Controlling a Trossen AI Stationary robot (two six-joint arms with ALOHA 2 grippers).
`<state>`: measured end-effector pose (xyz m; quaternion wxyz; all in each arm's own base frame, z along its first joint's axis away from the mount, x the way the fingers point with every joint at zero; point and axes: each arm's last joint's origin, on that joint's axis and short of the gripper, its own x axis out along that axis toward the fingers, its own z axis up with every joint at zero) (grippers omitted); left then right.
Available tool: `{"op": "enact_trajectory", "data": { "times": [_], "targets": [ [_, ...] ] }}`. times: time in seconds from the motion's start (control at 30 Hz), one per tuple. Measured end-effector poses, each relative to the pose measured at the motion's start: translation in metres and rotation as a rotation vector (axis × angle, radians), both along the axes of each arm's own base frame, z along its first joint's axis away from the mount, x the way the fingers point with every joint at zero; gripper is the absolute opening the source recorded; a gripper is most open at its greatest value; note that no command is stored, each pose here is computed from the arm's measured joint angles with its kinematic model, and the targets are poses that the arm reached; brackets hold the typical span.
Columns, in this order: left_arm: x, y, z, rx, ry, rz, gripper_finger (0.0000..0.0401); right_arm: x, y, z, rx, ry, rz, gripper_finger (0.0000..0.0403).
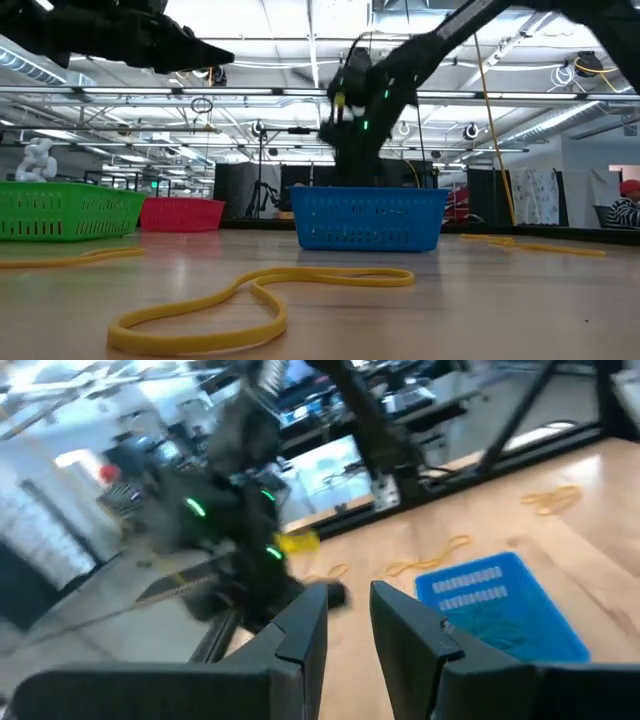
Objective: Sort rubber bands into baskets
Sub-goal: Put the yellow rubber band into the red bin
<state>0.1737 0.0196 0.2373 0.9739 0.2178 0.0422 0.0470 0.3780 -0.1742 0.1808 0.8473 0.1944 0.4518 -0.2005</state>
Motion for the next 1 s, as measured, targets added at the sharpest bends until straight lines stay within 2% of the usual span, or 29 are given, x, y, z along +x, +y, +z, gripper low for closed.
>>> {"op": "enact_trajectory", "data": {
  "times": [0.2, 0.37, 0.5, 0.63, 0.73, 0.87, 1.0],
  "targets": [
    [0.007, 0.0, -0.008, 0.002, 0.046, -0.211, 0.0088, 0.0, 0.031, 0.056, -0.108, -0.139, 0.068, 0.0],
    [0.021, 0.014, -0.019, -0.03, 0.066, -0.162, 0.0088, 0.002, 0.061, 0.092, -0.166, -0.276, 0.151, 0.0],
    [0.035, 0.027, -0.028, -0.122, 0.025, -0.131, 0.0088, 0.008, 0.087, 0.097, -0.167, -0.311, 0.218, 0.0],
    [0.042, 0.036, -0.029, -0.239, -0.049, -0.206, 0.0088, 0.012, 0.104, 0.098, -0.162, -0.317, 0.259, 0.0],
    [0.045, 0.042, -0.032, -0.32, -0.065, -0.201, 0.0088, 0.013, 0.116, 0.098, -0.153, -0.319, 0.277, 0.0],
    [0.049, 0.043, -0.039, -0.344, -0.056, -0.204, 0.0093, 0.015, 0.129, 0.098, -0.143, -0.324, 0.313, 0.0],
    [0.054, 0.043, -0.041, -0.397, -0.086, -0.213, 0.0121, 0.016, 0.134, 0.098, -0.146, -0.324, 0.32, 0.0]
  ]
}}
